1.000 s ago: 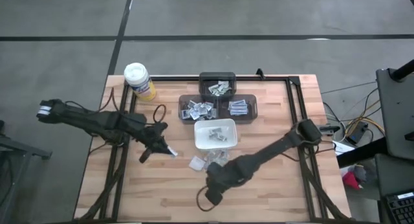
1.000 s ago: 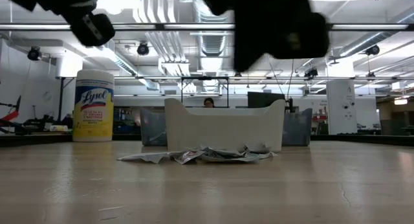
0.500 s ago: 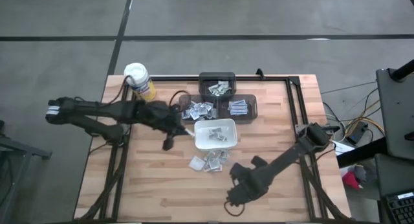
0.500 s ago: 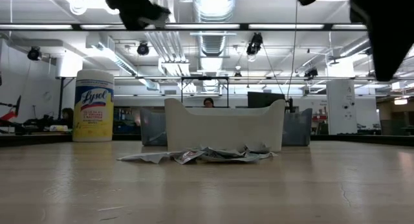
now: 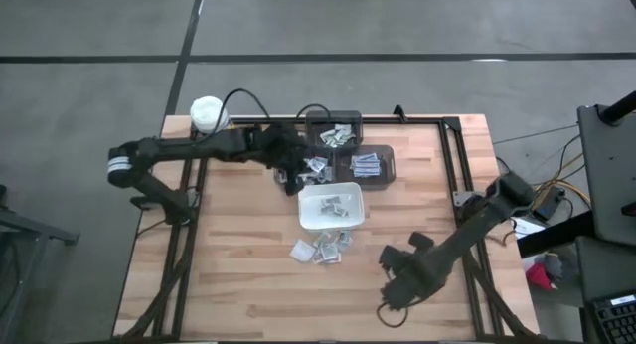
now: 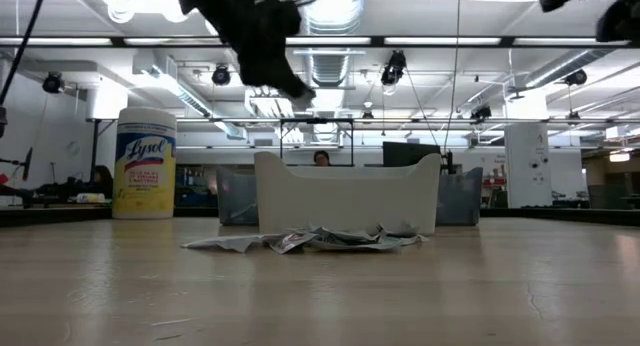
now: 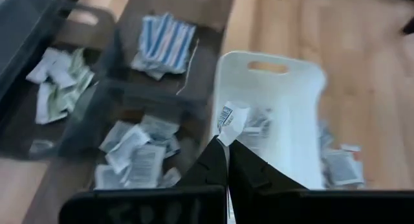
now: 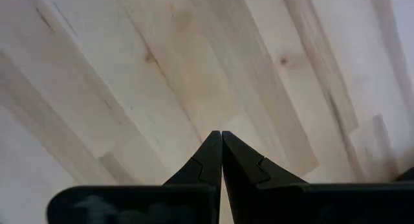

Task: Pick & Place First Aid Supplies
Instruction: Put the alcohol pad into the left black bin

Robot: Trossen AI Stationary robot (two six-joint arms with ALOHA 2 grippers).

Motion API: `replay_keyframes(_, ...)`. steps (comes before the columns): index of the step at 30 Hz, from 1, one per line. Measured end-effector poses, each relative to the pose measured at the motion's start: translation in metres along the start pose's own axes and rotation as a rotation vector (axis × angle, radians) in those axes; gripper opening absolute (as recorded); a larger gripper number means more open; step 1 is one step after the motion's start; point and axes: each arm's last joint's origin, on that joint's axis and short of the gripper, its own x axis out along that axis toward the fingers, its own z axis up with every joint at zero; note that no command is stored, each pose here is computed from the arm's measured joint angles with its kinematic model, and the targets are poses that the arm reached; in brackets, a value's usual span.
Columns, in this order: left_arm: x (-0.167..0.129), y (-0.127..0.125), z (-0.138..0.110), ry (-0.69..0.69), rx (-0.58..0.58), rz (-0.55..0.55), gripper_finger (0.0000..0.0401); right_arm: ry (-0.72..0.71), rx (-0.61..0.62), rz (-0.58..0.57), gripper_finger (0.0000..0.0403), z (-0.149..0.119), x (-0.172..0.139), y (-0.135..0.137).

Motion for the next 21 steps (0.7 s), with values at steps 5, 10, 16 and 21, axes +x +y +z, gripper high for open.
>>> replay_keyframes(5,0.016,0.024,-0.003,0.1,-0.062,0.05,0.0,-0.032,0.034,0.112,0.0008,-0.015,0.001,-0.033)
replay_keyframes(10,0.03,0.04,-0.011,0.154,-0.128,0.073,0.0,-0.052,0.047,0.206,0.0008,-0.025,0.005,-0.063)
replay_keyframes(16,0.046,0.053,-0.019,0.204,-0.205,0.098,0.0,-0.058,0.055,0.274,0.0008,-0.035,0.015,-0.084)
replay_keyframes(21,0.059,0.063,-0.026,0.247,-0.264,0.118,0.0,-0.06,0.043,0.277,0.0008,-0.039,0.028,-0.091)
